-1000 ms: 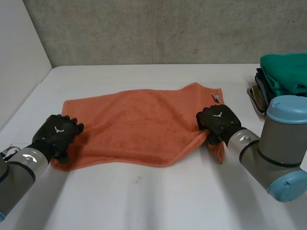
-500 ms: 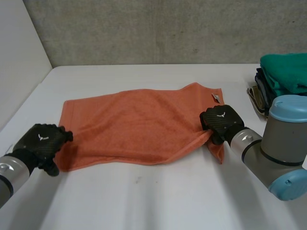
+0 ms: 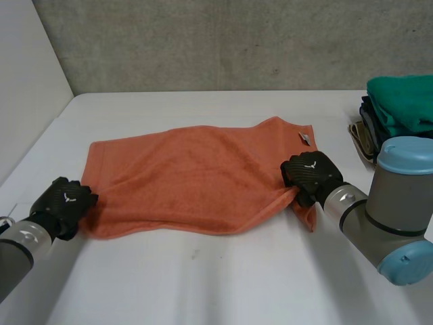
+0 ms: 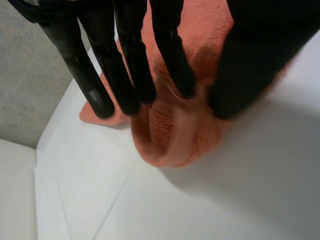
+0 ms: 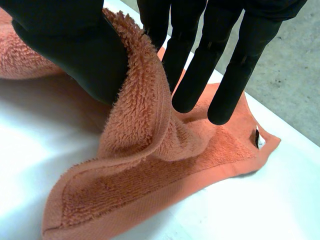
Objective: Fold the laundry.
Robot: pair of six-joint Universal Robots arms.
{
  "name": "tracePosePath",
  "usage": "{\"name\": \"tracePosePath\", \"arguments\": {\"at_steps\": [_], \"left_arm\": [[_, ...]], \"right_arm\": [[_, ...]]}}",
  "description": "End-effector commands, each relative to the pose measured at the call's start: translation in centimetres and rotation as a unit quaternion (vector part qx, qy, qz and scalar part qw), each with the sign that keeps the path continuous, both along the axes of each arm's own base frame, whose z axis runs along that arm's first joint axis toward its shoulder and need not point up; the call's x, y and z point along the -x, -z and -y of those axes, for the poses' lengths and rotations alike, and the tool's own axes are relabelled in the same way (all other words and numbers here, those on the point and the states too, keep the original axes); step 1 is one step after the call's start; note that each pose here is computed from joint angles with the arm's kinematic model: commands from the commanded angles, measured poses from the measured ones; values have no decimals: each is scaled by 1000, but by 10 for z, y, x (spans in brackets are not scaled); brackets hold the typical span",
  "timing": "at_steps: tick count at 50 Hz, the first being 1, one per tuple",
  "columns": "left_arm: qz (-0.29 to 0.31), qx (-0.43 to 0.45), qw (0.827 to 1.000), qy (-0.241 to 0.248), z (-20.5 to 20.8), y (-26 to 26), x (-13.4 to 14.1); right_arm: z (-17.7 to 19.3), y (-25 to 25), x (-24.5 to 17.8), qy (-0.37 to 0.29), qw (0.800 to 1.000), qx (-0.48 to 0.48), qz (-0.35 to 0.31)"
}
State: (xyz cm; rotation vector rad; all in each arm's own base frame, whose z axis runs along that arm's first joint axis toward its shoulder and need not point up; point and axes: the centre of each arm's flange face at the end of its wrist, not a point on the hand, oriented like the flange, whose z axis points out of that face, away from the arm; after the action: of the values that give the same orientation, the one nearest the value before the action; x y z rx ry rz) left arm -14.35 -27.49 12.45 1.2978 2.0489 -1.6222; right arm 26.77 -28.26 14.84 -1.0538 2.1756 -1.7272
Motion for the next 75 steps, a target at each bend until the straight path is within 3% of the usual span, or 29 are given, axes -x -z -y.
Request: {"name": "tracePosePath", "arguments": {"at_steps": [1, 4, 10, 18, 24, 30, 35, 39, 42, 43, 46, 47, 51, 53, 58, 65, 69, 75], "left_arm": [[-2, 20, 1000, -1, 6, -7, 7], [-16, 47, 999, -17, 6, -26, 6], [-130, 83, 986, -68, -2, -87, -2], [-253, 30, 963, -88, -28, -148, -5], [-245, -79, 960, -106, -28, -129, -4], [-178, -176, 965, -78, -13, -76, 17], [-132, -138, 977, -91, 28, -65, 25], [-169, -27, 979, -113, 76, -98, 32], [-244, 101, 958, -113, 111, -154, 34], [-285, 162, 940, -99, 122, -184, 37], [-335, 247, 907, -68, 132, -225, 40], [-360, 296, 884, -47, 134, -249, 40], [-399, 351, 847, -17, 133, -280, 42], [-405, 346, 846, -17, 132, -280, 42], [-401, 293, 867, -49, 133, -253, 35], [-377, 211, 896, -104, 122, -181, 16], [-366, 176, 907, -108, 111, -144, 14], [-346, 135, 924, -90, 95, -97, 18]], "right_arm": [[0, -12, 7, 19, 1000, 0, -17], [-3, -28, 12, 24, 999, 5, -36], [-15, -89, 38, 40, 991, 38, -123], [-35, -142, 66, 34, 977, 53, -205], [-31, -117, 65, -11, 965, -1, -262], [-7, -78, 59, -12, 953, -37, -299], [26, -69, 41, 26, 961, 16, -274], [59, -85, 23, 70, 964, 111, -231], [84, -121, 8, 111, 953, 227, -169], [88, -132, 6, 120, 947, 256, -150], [101, -176, 0, 149, 913, 376, -61], [102, -195, -2, 153, 892, 425, -17], [96, -220, -11, 118, 849, 512, 63], [95, -222, -13, 103, 841, 526, 70], [91, -207, -20, 69, 861, 499, 63], [89, -154, -21, 38, 918, 393, 40], [80, -96, -20, 15, 959, 281, 8], [69, -22, -14, 4, 988, 150, -21]]}}
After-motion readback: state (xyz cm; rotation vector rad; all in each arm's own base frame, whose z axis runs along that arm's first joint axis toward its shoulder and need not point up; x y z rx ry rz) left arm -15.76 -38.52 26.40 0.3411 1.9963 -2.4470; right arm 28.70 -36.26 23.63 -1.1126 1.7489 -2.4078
